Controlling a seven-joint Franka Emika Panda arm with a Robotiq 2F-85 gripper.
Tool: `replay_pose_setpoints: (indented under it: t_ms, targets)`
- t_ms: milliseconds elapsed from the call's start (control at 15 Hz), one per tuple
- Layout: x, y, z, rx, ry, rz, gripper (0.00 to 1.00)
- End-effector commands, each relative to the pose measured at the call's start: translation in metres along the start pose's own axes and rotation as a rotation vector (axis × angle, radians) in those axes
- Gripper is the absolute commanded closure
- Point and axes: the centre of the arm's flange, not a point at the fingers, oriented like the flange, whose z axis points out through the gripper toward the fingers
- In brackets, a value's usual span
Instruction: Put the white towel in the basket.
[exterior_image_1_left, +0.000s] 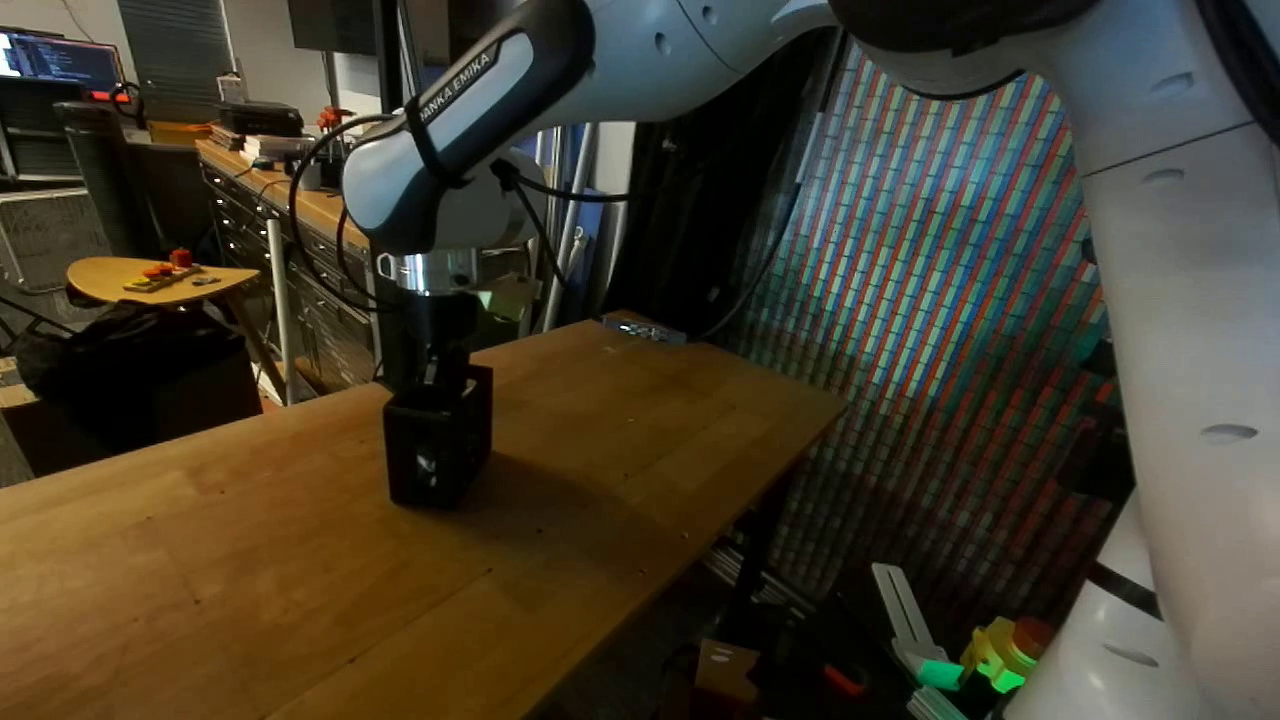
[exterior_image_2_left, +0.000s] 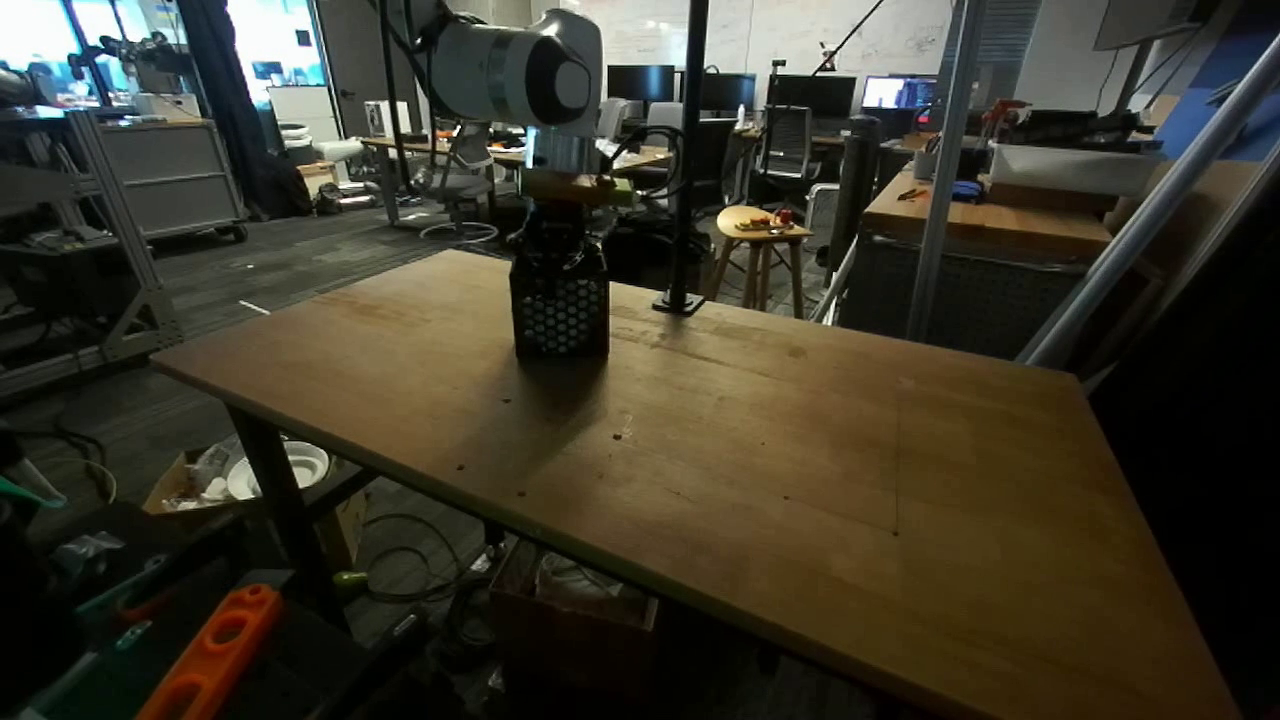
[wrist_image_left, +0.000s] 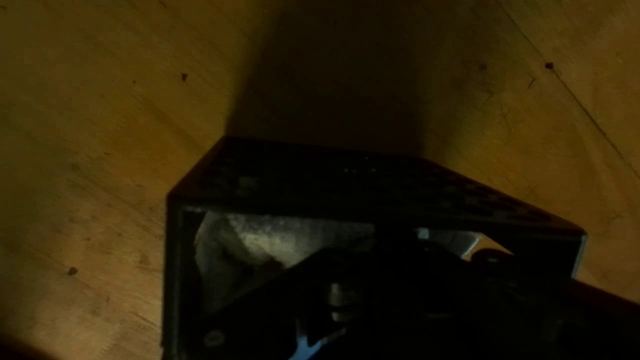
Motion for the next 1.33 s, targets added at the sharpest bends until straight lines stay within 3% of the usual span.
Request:
replay_pose_setpoints:
  t_ms: [0, 600, 1267]
  targets:
    - [0.011, 0.017, 0.014, 0.044, 0.028, -0.023, 1.00]
    - [0.018, 0.019, 0.038, 0.098, 0.053, -0.028, 1.00]
    - [0.004, 0.005, -0.002, 0.030, 0.054, -0.016, 1.00]
